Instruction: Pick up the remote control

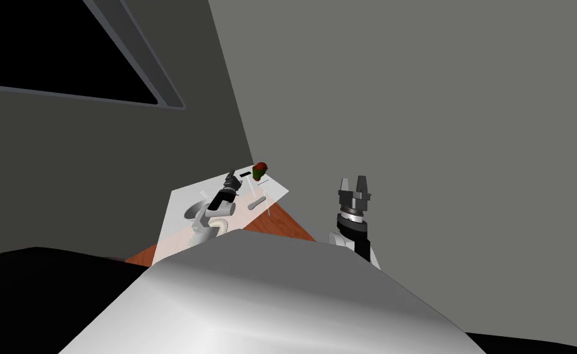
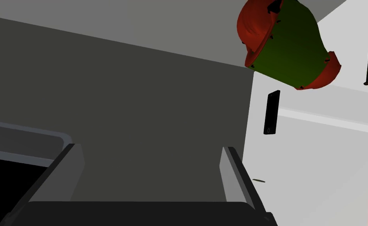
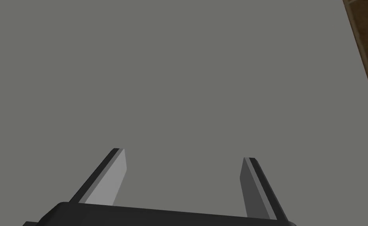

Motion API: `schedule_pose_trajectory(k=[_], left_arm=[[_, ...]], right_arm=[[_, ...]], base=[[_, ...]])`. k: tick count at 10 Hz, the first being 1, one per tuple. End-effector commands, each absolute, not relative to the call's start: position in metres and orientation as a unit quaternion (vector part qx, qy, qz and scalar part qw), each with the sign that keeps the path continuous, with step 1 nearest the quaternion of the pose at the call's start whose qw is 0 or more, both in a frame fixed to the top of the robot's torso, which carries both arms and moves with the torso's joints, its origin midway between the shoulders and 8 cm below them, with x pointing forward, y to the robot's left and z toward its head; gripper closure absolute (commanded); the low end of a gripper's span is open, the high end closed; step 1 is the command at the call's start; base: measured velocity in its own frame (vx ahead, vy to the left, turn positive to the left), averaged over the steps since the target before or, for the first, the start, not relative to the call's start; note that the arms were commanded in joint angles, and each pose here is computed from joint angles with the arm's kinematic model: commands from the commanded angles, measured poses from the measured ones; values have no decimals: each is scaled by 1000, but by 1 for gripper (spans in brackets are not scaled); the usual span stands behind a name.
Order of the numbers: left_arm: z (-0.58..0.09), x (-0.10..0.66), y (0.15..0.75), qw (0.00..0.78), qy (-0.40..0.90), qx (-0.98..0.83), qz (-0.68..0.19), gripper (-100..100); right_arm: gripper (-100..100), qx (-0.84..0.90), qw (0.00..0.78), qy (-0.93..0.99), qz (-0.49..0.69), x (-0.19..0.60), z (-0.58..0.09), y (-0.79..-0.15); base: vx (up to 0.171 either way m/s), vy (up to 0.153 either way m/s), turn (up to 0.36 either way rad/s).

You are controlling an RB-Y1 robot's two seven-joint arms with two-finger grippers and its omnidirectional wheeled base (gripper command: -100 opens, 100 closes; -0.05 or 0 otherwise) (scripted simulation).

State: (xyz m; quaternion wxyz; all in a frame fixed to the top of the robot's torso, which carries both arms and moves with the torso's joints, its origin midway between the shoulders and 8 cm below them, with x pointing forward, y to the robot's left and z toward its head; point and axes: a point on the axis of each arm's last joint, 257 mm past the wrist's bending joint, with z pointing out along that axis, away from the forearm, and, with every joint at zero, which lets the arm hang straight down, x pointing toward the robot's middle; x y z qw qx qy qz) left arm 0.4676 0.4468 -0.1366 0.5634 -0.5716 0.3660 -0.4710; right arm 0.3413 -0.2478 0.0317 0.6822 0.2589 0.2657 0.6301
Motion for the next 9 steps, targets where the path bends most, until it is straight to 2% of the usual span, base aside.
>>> schedule_pose_trajectory(k=[1,9], left_arm=[[-145,470,451,556,368,-584,-462,-100],[-236,478,510,469,338,-717,-389,-100]], right_arm=[[0,259,682,266,630,341,32,-248],[0,259,682,266,630,341,32,-248]], base=[[11,-7,39],[19,-21,-138]])
